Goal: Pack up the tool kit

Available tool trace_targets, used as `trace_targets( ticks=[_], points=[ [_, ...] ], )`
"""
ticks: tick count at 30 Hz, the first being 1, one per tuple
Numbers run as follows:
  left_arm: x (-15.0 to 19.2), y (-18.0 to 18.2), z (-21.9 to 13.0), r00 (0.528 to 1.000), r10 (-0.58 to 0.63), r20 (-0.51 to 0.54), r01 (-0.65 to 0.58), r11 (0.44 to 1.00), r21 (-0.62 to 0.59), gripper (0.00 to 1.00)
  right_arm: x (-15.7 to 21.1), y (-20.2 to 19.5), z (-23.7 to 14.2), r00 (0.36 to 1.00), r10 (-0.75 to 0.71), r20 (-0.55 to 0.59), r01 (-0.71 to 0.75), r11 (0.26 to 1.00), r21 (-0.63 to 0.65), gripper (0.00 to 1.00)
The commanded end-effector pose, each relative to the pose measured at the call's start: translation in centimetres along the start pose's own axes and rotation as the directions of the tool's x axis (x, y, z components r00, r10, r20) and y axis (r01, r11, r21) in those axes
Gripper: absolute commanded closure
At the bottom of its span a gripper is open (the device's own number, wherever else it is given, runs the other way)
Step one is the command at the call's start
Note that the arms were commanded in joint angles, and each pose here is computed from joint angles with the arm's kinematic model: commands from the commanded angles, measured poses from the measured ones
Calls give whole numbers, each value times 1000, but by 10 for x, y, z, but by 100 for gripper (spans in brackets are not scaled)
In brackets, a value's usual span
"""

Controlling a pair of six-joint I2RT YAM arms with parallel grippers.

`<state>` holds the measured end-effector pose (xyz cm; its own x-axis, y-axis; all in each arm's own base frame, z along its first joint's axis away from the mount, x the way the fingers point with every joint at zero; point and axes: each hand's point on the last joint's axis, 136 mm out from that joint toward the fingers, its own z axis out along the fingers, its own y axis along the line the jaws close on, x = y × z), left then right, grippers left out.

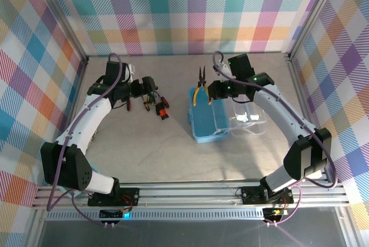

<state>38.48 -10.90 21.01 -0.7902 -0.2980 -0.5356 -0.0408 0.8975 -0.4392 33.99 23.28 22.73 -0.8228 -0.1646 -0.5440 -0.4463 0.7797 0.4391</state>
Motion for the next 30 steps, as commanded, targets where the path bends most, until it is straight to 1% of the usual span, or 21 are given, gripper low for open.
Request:
trace_targets(
  ticks=[1,7,12,15,20,26,29,30],
  points=[
    [23,35,11,997,7,-75,-18,989,-144,0,36,-17,19,990,8,-139,-1,999,49,100],
    [33,51,29,993,-3,-116,-20,981,-195,0,36,-29,47,989,25,-149,-7,992,123,100],
    [40,58,40,990,-8,-144,-23,976,-215,0,37,-36,73,983,24,-180,10,983,182,100],
    [45,60,46,987,-12,-162,-24,976,-215,0,40,-45,83,981,12,-193,36,968,246,100],
    [49,61,53,984,-18,-176,-19,979,-205,0,43,-52,90,979,6,-206,54,958,283,100],
    [50,62,56,982,-17,-187,-22,978,-208,0,41,-49,92,977,-8,-212,68,959,275,100],
    [50,71,58,981,-11,-195,-40,966,-255,0,32,-35,85,982,-40,-184,82,971,225,100],
    [49,76,58,981,-5,-196,-52,958,-284,1,28,-27,82,983,-62,-171,96,976,197,95]
  ],
)
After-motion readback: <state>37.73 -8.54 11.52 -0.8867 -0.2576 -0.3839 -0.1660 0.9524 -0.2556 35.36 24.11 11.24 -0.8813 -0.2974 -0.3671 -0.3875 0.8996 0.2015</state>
